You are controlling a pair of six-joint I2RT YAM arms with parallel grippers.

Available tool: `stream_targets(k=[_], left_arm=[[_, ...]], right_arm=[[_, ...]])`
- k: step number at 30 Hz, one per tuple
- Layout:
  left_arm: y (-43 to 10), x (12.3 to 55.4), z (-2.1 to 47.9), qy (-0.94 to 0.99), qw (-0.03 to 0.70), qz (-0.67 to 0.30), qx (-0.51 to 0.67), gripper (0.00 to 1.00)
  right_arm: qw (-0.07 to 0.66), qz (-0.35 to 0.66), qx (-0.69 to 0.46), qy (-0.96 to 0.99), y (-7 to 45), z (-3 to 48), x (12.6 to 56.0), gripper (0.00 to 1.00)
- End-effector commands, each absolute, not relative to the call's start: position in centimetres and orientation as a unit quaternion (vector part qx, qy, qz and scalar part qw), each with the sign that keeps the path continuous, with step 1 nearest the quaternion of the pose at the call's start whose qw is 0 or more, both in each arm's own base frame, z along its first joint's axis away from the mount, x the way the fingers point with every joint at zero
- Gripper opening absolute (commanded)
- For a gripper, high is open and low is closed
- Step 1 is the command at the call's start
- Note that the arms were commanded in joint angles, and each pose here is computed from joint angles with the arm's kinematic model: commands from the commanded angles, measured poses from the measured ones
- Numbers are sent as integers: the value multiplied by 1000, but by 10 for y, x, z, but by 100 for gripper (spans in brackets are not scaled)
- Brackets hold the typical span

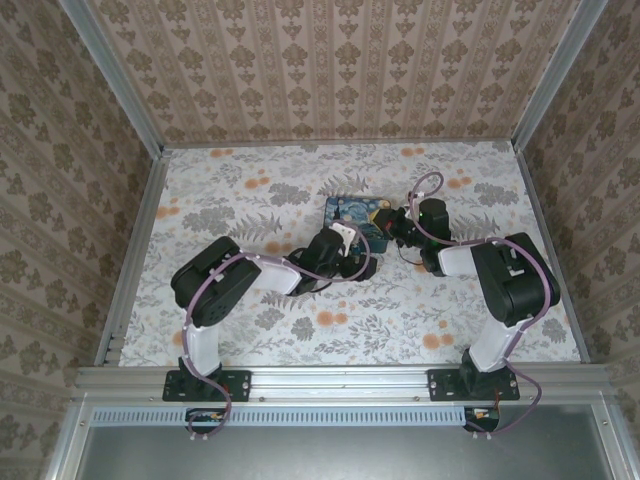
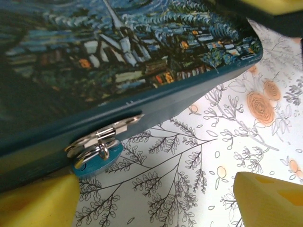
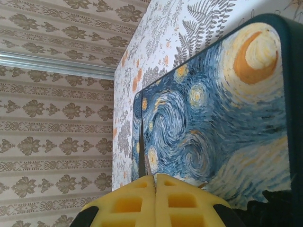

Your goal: Unlock the padlock with the key

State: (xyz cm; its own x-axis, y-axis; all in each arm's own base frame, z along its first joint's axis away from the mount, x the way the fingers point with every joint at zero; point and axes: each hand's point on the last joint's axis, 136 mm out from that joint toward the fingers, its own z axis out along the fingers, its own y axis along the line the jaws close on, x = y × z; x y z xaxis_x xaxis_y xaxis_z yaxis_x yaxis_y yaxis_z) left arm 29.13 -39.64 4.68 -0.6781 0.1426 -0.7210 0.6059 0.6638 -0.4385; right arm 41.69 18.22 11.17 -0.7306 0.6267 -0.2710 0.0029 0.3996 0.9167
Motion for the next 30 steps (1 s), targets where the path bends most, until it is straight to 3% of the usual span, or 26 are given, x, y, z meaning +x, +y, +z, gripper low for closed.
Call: stream_targets(k=[1,11,24,30], left_arm=[[-402,289,48,839,325,-383,209,86],[-408,293,41,842,320,-386,200,85],[-381,312,34,866,374,-260,204,85],[-398,309,32,859,359,-283,229,85]], right_arm=[[303,501,206,784,182,101,415,0],[301,500,210,784,181,100,416,0],[295,500,214,785,183,92,417,0],[291,501,219,785,183,87,417,0]])
